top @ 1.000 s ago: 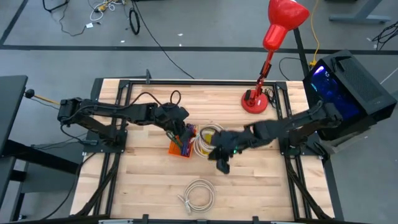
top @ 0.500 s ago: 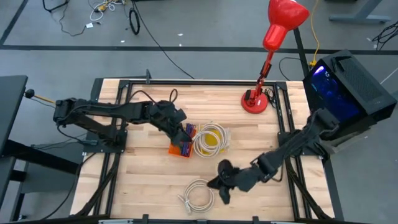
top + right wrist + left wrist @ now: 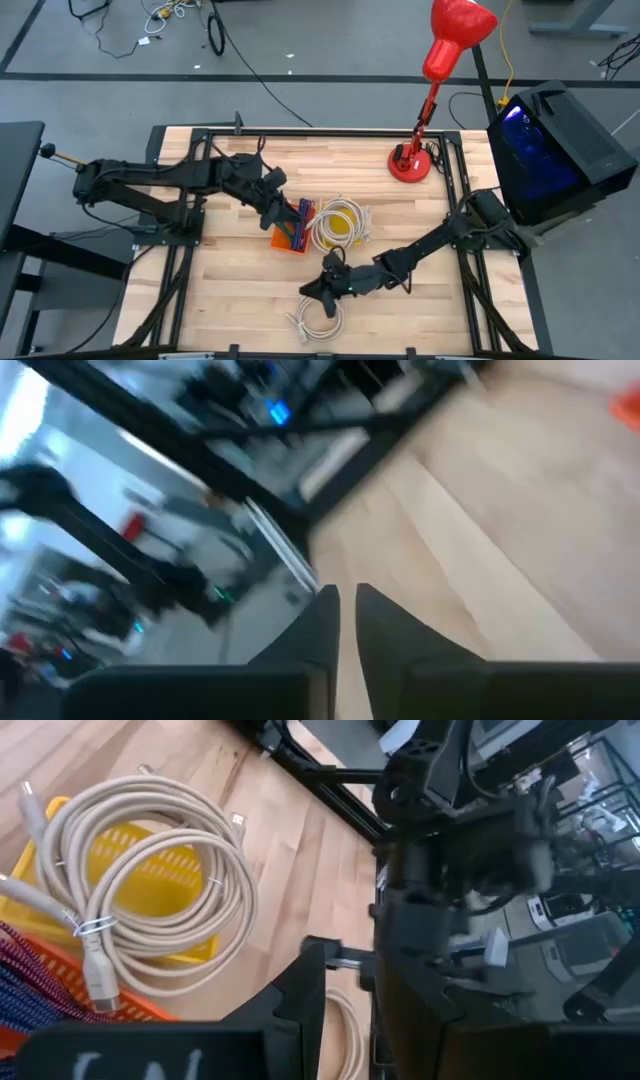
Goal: Pick & Place USB Port
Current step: Put the brown HDMI cable into the yellow bin
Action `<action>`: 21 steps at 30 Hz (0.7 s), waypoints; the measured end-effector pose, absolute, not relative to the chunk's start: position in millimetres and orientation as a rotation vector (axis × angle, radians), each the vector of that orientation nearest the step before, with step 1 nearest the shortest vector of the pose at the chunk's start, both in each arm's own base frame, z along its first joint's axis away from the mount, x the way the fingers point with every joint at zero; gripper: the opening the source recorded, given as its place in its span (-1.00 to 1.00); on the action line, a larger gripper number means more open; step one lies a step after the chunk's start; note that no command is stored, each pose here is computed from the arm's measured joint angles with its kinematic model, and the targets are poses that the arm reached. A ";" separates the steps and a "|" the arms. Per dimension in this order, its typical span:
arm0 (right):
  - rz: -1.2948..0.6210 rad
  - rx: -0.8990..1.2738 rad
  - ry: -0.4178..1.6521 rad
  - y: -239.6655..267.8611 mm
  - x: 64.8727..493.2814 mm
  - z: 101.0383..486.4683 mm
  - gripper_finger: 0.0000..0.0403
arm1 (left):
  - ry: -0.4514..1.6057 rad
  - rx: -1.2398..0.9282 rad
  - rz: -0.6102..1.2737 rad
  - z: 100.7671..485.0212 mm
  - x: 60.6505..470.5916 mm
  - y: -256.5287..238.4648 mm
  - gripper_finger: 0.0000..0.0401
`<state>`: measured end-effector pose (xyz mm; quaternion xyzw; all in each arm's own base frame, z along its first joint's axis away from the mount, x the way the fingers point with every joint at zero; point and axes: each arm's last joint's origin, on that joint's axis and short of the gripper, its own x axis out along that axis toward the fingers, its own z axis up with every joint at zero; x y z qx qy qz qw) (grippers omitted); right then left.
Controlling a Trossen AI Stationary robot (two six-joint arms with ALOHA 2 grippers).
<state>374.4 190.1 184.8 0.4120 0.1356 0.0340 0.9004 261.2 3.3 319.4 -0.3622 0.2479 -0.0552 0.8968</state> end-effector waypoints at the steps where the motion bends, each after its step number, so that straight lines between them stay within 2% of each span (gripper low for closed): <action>1: 0.064 0.843 0.325 188.7 374.2 180.9 -0.79 | 0.512 -0.750 -0.115 319.6 261.1 3.3 -0.52; 8: 0.037 0.688 0.452 179.4 378.6 176.8 -0.77 | 0.535 -0.738 -0.113 317.4 260.3 2.6 -0.52; 15: 0.004 0.334 0.860 174.9 382.1 198.3 -0.78 | 0.547 -0.731 -0.101 316.0 259.7 2.9 -0.52; 21: 0.065 0.359 0.895 169.9 388.6 204.2 -0.79 | 0.543 -0.729 -0.087 315.9 259.7 3.4 -0.52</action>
